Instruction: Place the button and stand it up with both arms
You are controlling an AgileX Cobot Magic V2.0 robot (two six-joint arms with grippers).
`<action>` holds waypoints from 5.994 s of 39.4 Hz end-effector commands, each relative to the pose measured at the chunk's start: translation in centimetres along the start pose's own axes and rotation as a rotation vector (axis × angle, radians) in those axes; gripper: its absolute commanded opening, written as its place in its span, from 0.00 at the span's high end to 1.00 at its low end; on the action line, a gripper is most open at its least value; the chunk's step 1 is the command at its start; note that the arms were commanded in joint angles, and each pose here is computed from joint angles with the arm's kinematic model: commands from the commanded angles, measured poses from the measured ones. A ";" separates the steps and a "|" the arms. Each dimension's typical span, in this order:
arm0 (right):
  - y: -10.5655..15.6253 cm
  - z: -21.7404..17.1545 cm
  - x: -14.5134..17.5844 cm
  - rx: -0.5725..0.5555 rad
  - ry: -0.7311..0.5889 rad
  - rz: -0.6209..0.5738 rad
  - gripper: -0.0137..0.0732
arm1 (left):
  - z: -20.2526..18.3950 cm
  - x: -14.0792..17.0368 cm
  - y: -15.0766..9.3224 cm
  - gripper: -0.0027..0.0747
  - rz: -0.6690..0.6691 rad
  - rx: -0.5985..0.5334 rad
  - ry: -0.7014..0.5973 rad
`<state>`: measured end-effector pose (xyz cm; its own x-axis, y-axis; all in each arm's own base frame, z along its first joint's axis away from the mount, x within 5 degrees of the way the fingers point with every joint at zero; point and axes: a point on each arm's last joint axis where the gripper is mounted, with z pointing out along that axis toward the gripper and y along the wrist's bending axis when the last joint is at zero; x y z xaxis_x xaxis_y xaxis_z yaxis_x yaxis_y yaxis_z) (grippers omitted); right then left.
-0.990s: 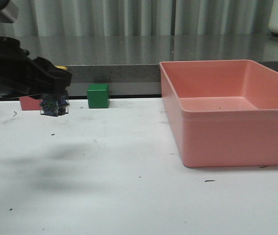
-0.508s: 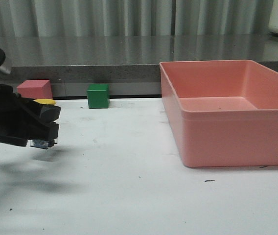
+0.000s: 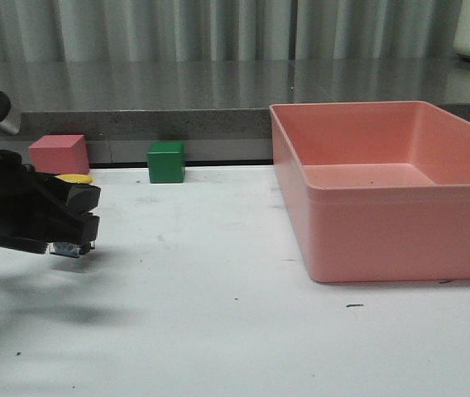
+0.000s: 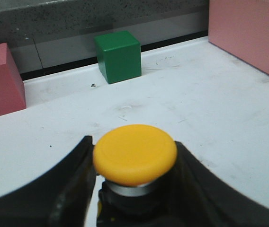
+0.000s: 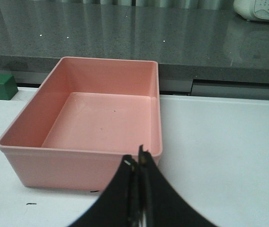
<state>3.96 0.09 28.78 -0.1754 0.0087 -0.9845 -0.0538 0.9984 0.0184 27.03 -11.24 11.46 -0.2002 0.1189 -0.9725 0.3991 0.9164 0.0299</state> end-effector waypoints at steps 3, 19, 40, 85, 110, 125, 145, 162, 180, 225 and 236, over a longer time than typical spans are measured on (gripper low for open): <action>0.0 -0.3 -1.5 0.006 -0.095 -0.022 0.92 | -0.4 -3.3 0.3 0.69 -0.004 -0.025 -0.276; 0.0 -0.3 -1.5 0.006 -0.095 -0.022 0.92 | -0.3 -2.9 0.3 0.69 -0.004 -0.024 -0.222; 0.0 -0.3 -1.5 0.006 -0.095 -0.022 0.92 | -0.5 -1.4 0.2 0.69 -0.004 -0.021 -0.209; 0.0 -0.3 -1.5 0.006 -0.095 -0.022 0.92 | -3.1 -9.7 0.7 0.27 -0.020 -0.045 -0.289; 0.0 -0.3 -1.5 0.006 -0.095 -0.022 0.92 | -17.2 -17.9 0.6 0.91 -0.042 -0.023 -0.227; 0.0 -0.3 -1.5 0.006 -0.095 -0.022 0.92 | -27.6 -16.1 0.2 0.99 -0.038 -0.003 -0.178; 0.0 -0.3 -1.5 0.006 -0.095 -0.022 0.92 | -30.4 -15.9 0.1 0.99 -0.036 -0.004 -0.284; 0.0 -0.3 -1.5 0.006 -0.095 -0.022 0.92 | -30.2 -15.6 -0.3 0.99 -0.152 0.062 -0.299; 0.0 -0.3 -1.5 0.006 -0.095 -0.022 0.92 | -28.7 -9.2 0.8 0.99 -0.213 -0.222 -0.378; 0.0 -0.3 -1.5 0.006 -0.095 -0.022 0.92 | -25.4 -2.4 1.9 0.99 -0.250 -0.371 -0.244; 0.0 -0.3 -1.5 0.006 -0.095 -0.022 0.92 | -25.4 -2.4 1.9 0.99 -0.250 -0.371 -0.244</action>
<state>3.96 0.09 28.78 -0.1753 0.0079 -0.9845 -0.0535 0.9984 0.0176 5.60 -0.14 19.39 -0.1039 -0.1637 -0.9810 0.0024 0.9863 -0.1649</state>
